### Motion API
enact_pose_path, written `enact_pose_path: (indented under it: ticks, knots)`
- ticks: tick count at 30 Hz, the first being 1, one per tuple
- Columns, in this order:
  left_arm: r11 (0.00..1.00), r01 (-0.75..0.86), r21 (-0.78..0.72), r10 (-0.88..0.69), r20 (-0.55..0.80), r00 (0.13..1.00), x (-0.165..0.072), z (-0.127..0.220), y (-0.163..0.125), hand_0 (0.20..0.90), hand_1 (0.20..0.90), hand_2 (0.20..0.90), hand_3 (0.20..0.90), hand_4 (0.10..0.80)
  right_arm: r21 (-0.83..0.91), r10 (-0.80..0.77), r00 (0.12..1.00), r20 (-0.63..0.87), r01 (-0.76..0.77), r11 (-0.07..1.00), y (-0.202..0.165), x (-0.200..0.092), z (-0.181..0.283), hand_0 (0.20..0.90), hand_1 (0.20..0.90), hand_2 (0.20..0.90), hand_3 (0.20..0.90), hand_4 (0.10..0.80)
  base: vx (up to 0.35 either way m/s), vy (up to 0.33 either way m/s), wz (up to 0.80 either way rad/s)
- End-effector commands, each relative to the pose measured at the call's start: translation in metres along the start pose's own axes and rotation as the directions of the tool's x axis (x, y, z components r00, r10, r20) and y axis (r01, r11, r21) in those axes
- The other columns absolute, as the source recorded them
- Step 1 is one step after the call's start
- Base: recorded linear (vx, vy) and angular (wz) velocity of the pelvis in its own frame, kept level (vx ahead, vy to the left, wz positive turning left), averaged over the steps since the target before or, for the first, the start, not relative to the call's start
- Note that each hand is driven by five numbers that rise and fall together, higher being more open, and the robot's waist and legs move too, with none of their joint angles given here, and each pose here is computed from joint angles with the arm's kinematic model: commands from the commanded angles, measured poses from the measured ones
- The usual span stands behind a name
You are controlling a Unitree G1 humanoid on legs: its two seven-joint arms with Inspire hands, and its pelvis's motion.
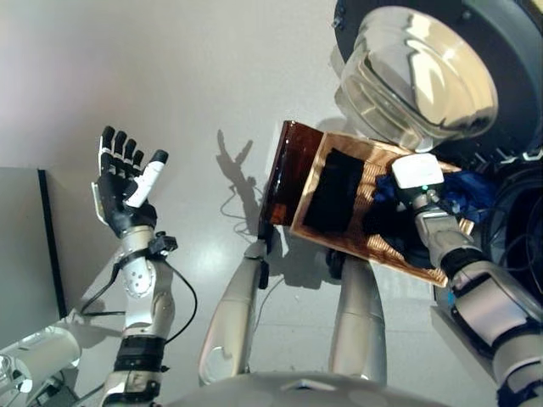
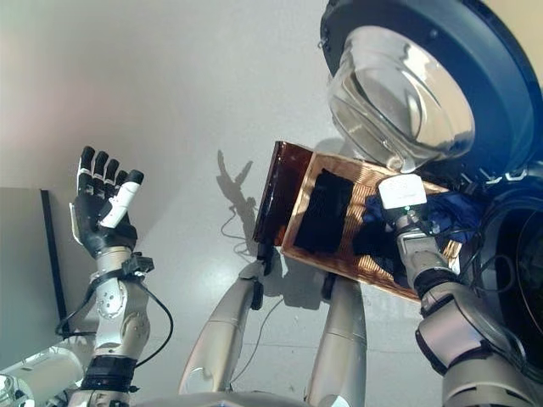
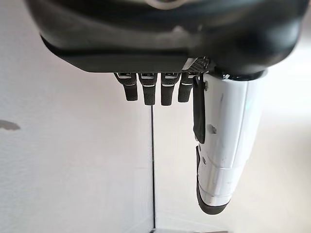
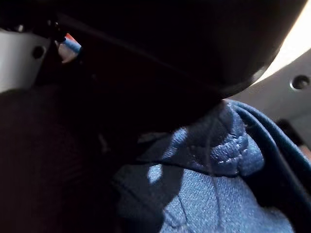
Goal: Pick up the clothes and place them into the washing machine
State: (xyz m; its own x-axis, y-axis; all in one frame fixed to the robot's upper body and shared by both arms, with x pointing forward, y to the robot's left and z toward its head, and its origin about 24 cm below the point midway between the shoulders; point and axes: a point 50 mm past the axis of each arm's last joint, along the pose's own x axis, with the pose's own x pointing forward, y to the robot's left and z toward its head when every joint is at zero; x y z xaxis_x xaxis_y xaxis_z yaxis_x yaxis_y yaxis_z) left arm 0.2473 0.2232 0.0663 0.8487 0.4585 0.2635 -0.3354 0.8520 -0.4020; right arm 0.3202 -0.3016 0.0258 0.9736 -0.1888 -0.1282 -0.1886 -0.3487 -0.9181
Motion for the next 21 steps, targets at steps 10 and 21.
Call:
enact_pose_path:
  ticks: [10,21]
  knots:
    - [1.0,-0.028,-0.006,0.029,0.114,0.993,0.003,0.016,0.011,0.9,0.9,0.9,0.9,0.8,0.588,0.108,0.933,-0.343,0.123,0.8,0.03,-0.019,-0.032,0.2,0.2,0.2,0.2,0.3,0.102,0.054,-0.03]
    - [0.996,-0.083,0.034,0.081,0.066,0.995,-0.011,0.009,0.029,0.9,0.9,0.9,0.9,0.8,0.777,0.452,0.741,-0.497,0.612,-0.147,0.079,-0.058,-0.005,0.2,0.2,0.2,0.2,0.3,0.086,0.094,-0.04]
